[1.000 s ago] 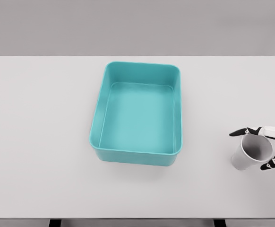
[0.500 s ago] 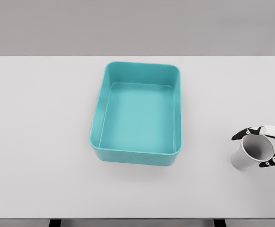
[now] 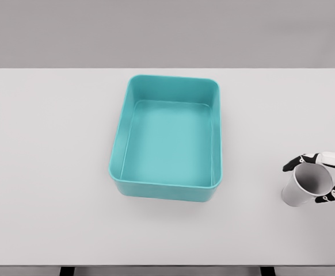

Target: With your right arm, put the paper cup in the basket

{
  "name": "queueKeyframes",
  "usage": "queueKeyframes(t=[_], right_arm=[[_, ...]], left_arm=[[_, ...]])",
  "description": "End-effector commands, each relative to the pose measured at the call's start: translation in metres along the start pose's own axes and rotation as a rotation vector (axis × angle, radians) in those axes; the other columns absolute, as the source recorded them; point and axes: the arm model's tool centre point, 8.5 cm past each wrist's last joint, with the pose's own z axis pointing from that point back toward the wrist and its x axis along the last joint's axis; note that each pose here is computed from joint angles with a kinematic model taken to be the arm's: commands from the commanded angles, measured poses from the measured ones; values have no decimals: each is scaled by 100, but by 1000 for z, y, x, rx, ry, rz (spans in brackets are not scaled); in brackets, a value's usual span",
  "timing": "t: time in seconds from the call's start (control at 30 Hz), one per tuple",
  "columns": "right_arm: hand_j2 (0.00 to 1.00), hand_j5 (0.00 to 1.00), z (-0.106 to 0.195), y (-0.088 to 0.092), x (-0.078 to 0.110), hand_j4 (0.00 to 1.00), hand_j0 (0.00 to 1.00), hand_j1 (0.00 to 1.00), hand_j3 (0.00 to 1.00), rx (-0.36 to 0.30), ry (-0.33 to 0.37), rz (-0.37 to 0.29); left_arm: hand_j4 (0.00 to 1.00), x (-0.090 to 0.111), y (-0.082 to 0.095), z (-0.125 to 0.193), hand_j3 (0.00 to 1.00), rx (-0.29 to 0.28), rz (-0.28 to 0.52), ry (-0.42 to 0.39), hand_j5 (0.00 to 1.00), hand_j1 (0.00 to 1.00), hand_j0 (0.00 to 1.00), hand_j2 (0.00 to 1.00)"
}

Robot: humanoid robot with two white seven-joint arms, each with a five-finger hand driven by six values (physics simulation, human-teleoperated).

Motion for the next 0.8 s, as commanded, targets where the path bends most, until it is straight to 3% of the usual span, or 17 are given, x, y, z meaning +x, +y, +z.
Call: queueKeyframes(t=[0.0, 0.77], right_arm=[[75, 75, 1, 0, -3, 75, 75, 75, 75, -3, 13, 10], [75, 75, -1, -53, 29, 75, 75, 75, 75, -178, -91, 86]], left_arm=[[100, 0, 0, 0, 100, 0, 0, 0, 100, 100, 100, 100], [100, 0, 0, 0, 100, 0, 0, 0, 100, 100, 100, 100]])
